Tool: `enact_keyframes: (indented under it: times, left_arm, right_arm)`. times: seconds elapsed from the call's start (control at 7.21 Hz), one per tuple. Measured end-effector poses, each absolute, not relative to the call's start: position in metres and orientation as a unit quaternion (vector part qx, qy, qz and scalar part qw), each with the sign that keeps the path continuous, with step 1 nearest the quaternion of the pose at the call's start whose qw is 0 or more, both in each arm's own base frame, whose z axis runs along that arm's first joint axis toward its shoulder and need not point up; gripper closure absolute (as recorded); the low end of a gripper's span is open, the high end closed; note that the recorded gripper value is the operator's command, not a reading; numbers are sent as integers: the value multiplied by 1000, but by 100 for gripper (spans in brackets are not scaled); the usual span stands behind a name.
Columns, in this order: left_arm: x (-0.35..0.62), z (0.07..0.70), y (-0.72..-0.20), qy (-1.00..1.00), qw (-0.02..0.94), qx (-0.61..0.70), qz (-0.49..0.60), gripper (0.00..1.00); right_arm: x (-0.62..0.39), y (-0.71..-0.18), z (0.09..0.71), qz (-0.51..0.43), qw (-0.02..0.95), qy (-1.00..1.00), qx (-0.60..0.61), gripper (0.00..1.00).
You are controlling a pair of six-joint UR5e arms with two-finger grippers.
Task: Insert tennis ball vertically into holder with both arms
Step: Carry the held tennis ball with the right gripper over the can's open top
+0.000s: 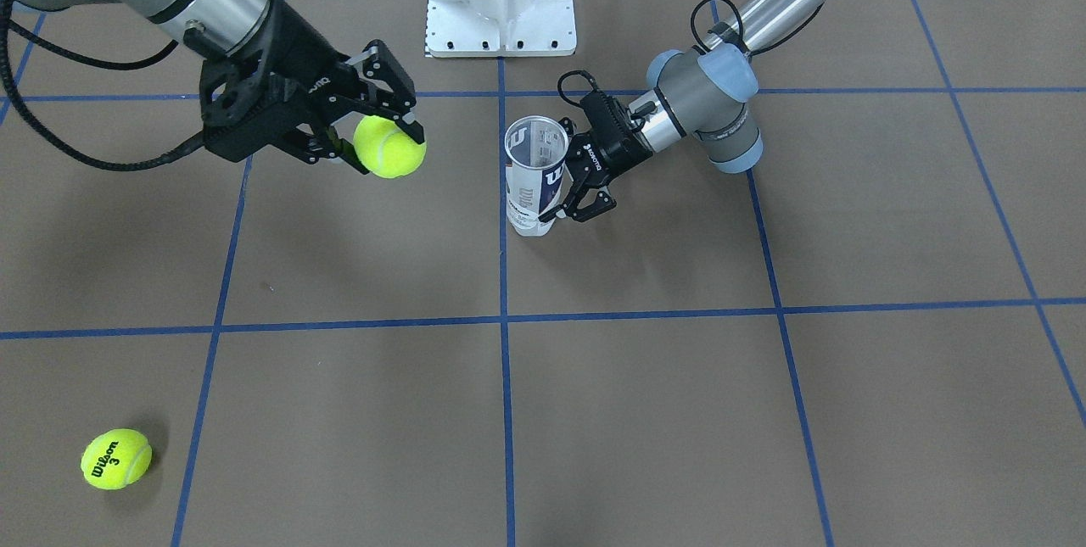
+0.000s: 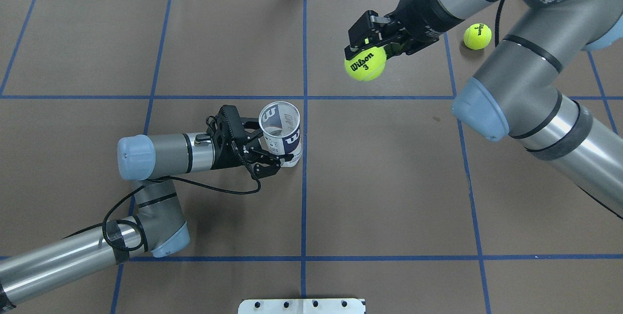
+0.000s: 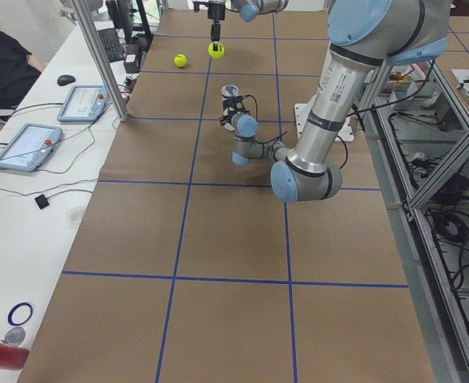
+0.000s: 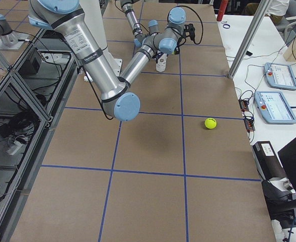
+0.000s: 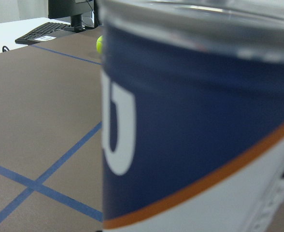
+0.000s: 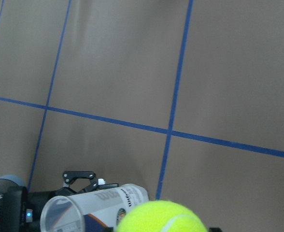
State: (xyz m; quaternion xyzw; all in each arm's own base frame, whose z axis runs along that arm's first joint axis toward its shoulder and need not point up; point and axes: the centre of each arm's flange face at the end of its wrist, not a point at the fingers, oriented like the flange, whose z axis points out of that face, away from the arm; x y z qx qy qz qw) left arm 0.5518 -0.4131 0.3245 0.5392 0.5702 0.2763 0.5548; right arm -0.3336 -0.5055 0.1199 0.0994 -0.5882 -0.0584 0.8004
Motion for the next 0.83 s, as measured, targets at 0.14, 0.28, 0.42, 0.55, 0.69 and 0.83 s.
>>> enact_keyframes:
  times: [0.14, 0.28, 0.42, 0.55, 0.69, 0.83]
  left_arm:
    - [552, 324, -413, 570, 554, 539, 276, 25]
    - [551, 324, -413, 571, 554, 540, 276, 25]
    - [551, 325, -413, 571, 554, 540, 276, 25]
    - [551, 324, -413, 571, 554, 539, 276, 25]
    - [551, 324, -413, 571, 554, 539, 276, 25]
    - [551, 324, -413, 571, 554, 539, 276, 25]
  right_arm:
    - [-349, -497, 96, -63, 800, -588, 101, 100]
    - [-366, -488, 81, -65, 800, -587, 104, 100]
    - [-381, -479, 74, -68, 801, -585, 108, 100]
    - [-394, -472, 72, -70, 802, -582, 111, 100]
    - [-408, -464, 71, -72, 804, -579, 114, 100]
    - [-419, -456, 71, -74, 806, -576, 117, 100]
